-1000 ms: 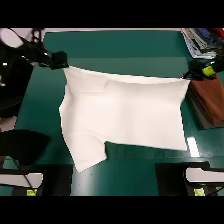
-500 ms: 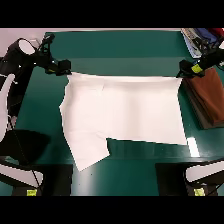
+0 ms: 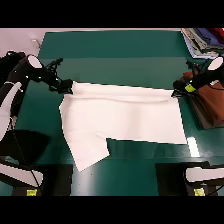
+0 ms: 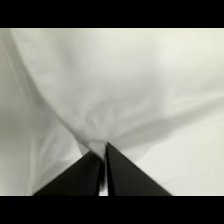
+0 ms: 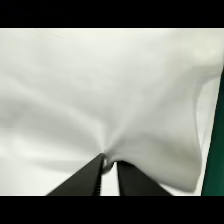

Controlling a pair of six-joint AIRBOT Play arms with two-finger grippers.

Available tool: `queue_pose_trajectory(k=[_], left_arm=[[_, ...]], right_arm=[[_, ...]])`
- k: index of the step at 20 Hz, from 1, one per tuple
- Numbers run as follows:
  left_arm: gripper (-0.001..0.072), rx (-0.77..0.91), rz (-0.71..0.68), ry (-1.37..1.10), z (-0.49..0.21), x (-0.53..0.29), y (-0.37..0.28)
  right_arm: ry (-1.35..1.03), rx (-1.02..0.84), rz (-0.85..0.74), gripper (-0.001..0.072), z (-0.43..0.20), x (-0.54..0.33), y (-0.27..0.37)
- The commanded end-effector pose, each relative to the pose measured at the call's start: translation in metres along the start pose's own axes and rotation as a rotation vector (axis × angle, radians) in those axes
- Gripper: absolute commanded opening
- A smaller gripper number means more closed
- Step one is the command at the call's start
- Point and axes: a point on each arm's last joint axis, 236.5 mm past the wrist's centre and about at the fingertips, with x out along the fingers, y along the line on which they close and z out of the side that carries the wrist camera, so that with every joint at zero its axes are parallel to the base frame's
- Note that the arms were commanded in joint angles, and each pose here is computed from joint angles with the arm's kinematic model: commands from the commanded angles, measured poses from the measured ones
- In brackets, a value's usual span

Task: Fold the shirts.

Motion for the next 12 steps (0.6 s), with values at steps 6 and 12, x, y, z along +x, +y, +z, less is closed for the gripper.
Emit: queue_pose_trajectory(k=[6,12], left_arm=[[0.0549,-0.009,0.066,0.040,-0.045,-0.041,-0.002],[0.0549,-0.140,0.142,0.141,-0.208,-0.039,0.017]], right_arm=[[-0.121,-0.034,0.049,0.0347,-0.017,-0.058,0.019],[-0.257,-0.121,0.049,0.0346,-0.022,-0.104,0.041]])
